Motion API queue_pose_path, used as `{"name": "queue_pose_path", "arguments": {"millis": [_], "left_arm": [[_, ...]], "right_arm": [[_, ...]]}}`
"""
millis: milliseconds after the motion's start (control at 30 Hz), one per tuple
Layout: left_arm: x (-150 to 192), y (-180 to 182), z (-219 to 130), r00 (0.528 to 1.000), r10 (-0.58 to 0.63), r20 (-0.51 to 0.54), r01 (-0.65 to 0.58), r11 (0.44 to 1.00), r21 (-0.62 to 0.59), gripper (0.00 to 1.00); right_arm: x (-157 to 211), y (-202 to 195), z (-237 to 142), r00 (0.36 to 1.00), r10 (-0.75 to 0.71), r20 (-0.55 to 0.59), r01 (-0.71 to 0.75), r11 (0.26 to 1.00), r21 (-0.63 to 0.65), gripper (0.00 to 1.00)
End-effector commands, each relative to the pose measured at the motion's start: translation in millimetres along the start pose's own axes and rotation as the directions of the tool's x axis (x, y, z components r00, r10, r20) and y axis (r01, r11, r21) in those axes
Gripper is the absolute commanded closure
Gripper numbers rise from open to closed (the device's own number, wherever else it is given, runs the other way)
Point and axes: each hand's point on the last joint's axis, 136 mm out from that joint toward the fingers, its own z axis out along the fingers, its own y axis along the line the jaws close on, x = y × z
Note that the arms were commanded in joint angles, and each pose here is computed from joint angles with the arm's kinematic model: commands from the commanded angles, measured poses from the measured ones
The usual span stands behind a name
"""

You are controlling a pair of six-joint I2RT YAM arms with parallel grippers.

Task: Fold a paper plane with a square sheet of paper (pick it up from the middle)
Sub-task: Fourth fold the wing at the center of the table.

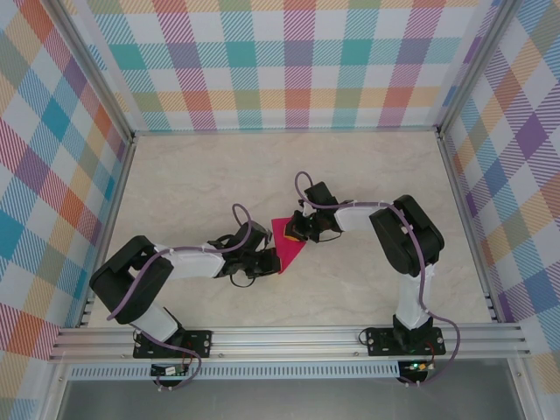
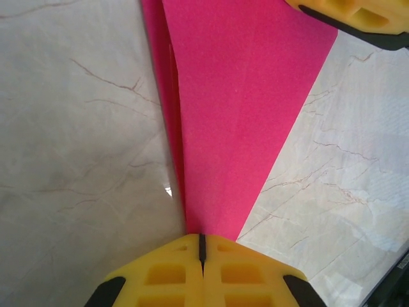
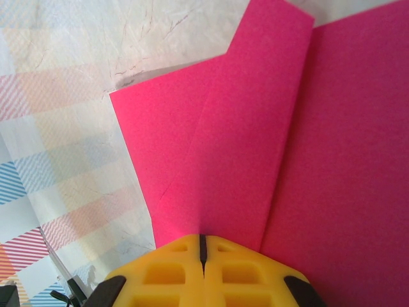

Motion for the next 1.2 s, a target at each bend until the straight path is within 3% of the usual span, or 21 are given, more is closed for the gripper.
{"name": "queue_pose_path", "arguments": {"millis": [0, 167, 500, 767, 1167], "left_arm": [[-9.9, -22.8, -13.9, 0.999, 0.017, 0.048, -0.019, 0.998, 0.054, 0.97], [-19.4, -23.1, -18.4, 0.995, 0.02, 0.096, -0.024, 0.999, 0.037, 0.97], [-27.5, -22.2, 2.3, 0.996, 0.008, 0.093, -0.013, 0.999, 0.048, 0.97], [-12.2, -16.7, 11.0, 0.999, -0.018, 0.037, 0.016, 0.998, 0.069, 0.97], [21.8, 9.6, 18.8, 0.999, -0.028, -0.038, 0.028, 1.0, -0.002, 0.97]], "right_arm": [[28.0, -77.3, 16.0, 0.992, 0.11, -0.055, -0.093, 0.965, 0.245, 0.99], [29.3, -78.2, 16.5, 0.992, 0.112, -0.06, -0.094, 0.965, 0.246, 0.99], [30.5, -81.1, 18.9, 0.991, 0.119, -0.065, -0.1, 0.964, 0.247, 0.99], [31.7, -82.3, 20.3, 0.989, 0.127, -0.069, -0.106, 0.963, 0.248, 0.99], [33.0, -86.6, 21.4, 0.988, 0.138, -0.068, -0.116, 0.959, 0.26, 0.99]]}}
